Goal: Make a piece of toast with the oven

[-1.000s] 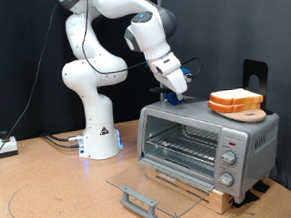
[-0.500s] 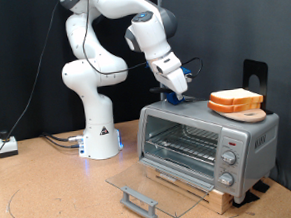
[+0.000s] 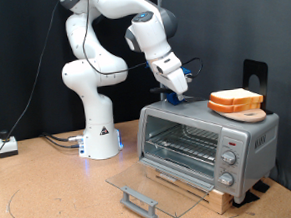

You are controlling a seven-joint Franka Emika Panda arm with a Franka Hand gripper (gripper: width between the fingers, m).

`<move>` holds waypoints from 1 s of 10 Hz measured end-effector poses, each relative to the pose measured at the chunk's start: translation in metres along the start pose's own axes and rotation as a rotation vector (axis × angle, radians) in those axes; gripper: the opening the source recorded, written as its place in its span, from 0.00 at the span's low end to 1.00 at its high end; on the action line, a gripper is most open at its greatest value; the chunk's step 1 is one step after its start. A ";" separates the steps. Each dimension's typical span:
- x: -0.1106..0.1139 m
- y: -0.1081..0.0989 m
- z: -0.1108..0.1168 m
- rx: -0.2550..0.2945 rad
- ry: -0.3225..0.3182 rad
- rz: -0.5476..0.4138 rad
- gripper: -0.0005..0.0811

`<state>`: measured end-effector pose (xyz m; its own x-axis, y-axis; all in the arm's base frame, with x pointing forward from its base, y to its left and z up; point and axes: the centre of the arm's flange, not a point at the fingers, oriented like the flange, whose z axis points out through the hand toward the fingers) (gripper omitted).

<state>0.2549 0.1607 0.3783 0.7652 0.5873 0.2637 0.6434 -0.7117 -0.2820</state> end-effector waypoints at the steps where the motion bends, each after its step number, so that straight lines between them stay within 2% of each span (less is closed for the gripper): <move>1: 0.001 0.001 0.001 -0.005 0.001 -0.015 0.88; 2: 0.001 0.002 0.002 -0.010 0.004 -0.038 0.88; 3: 0.002 0.003 0.002 -0.015 0.007 -0.063 0.97; 4: 0.003 0.004 0.003 -0.016 0.008 -0.080 0.99; 10: 0.005 0.007 0.005 -0.009 -0.001 -0.073 0.99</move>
<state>0.2634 0.1604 0.3734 0.7162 0.6384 0.2820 0.6973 -0.6703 -0.2537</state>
